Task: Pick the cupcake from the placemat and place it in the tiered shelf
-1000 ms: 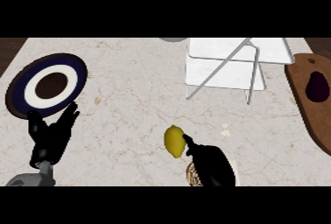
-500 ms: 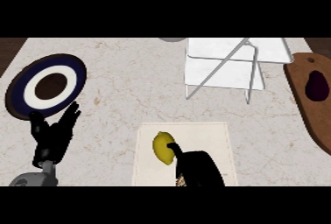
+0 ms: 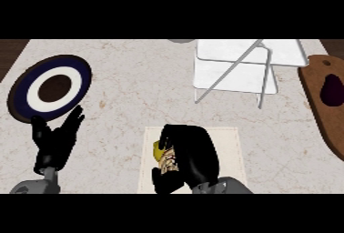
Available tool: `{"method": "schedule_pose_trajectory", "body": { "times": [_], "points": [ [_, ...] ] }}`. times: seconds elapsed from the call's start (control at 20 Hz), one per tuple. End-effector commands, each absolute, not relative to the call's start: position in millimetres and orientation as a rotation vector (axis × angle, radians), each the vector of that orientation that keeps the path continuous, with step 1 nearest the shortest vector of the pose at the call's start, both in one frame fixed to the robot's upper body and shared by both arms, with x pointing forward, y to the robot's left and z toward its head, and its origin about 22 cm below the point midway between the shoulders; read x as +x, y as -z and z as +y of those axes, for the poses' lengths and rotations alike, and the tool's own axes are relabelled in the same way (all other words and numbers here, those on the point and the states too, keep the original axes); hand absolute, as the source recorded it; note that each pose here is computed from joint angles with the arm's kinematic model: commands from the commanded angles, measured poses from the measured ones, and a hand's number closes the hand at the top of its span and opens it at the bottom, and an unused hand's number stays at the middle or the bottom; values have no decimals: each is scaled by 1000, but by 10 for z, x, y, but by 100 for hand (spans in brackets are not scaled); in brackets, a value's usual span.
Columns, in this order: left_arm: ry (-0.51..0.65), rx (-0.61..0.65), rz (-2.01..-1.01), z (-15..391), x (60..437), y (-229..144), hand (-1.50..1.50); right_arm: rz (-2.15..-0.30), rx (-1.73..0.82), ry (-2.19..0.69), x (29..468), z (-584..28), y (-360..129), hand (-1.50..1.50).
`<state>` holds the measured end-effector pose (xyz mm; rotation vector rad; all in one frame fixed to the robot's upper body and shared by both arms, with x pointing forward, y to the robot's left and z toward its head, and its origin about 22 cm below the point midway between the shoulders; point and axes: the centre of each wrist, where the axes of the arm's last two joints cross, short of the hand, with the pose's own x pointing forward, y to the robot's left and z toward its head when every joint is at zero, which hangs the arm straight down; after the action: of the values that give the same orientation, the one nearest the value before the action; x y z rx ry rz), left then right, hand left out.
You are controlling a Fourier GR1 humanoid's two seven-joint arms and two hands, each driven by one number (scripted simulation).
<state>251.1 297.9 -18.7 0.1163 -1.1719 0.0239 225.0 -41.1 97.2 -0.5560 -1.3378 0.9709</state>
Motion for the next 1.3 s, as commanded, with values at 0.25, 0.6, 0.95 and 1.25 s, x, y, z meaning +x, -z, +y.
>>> {"method": "schedule_pose_trajectory", "body": {
  "times": [0.25,0.6,0.95,1.25],
  "points": [
    [-60,100,-1101,3082,2550,208,0,-1589,-760,-687,1963,-496,-2163,150],
    [-59,107,-1112,2903,2514,222,0,-1615,-891,-573,2153,-772,-2809,150],
    [-54,99,-1102,3019,2439,340,0,-1594,-887,-481,2385,-816,-3285,150],
    [-61,102,-1105,2982,2538,177,0,-1603,-912,-402,2727,-1346,-3774,150]
  ]
}}
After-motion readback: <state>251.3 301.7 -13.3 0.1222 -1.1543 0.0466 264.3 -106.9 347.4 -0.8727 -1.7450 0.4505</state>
